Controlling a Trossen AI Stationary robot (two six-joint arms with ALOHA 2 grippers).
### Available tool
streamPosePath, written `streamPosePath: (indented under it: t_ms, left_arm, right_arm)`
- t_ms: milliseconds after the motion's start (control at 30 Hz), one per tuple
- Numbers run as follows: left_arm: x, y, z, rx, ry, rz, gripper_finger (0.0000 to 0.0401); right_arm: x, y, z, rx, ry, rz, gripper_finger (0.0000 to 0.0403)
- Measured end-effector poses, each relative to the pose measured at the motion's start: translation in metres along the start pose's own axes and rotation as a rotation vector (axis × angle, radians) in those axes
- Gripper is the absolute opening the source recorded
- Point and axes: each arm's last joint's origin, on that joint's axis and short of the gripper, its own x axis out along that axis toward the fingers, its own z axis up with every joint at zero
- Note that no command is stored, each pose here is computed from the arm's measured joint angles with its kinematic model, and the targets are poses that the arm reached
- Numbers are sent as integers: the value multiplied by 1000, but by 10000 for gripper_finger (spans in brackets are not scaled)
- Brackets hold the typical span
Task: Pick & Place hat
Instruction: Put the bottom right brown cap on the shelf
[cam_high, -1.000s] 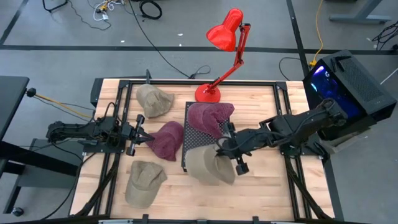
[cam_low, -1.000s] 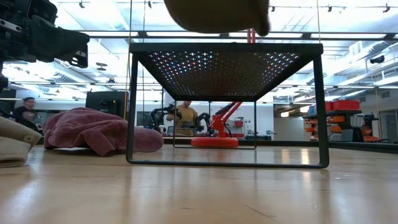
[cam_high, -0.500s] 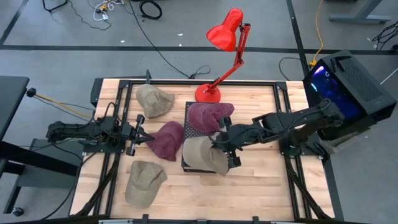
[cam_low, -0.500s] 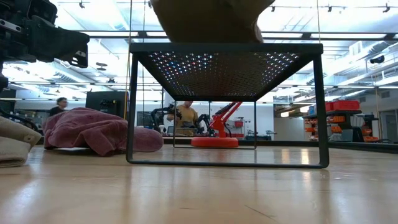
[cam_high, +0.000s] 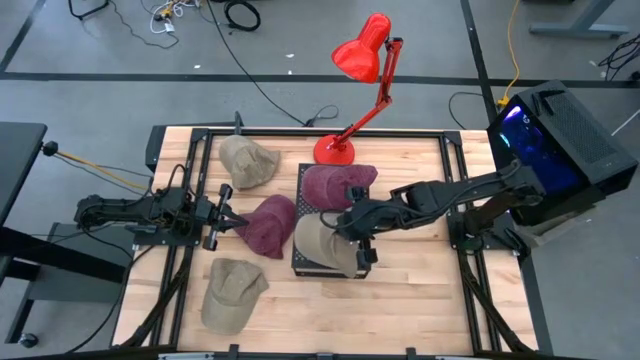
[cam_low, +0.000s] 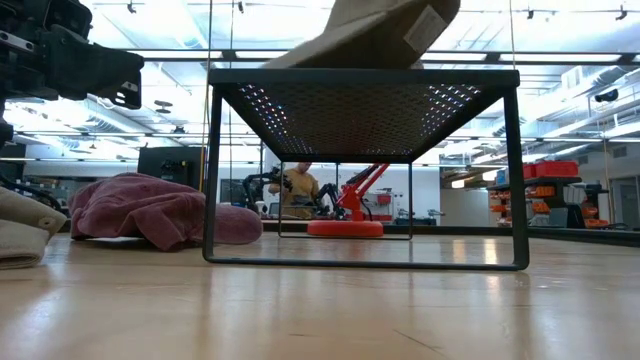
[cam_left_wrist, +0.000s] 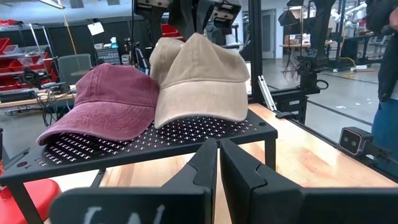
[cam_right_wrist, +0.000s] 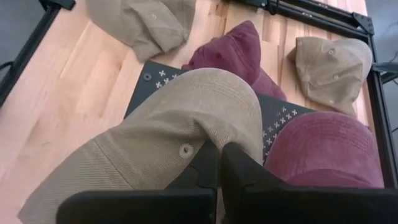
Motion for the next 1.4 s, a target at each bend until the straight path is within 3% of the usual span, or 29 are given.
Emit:
streamPosePath:
  t_ms: [667,1400]
  left_arm:
    - [0,0,0,0,0,0,25]
    - [0,0,0,0,0,0,25]
  right_arm:
    - [2,-3,-4,5,39,-4,2]
    - [2,-3,-5,40,48,-3,67]
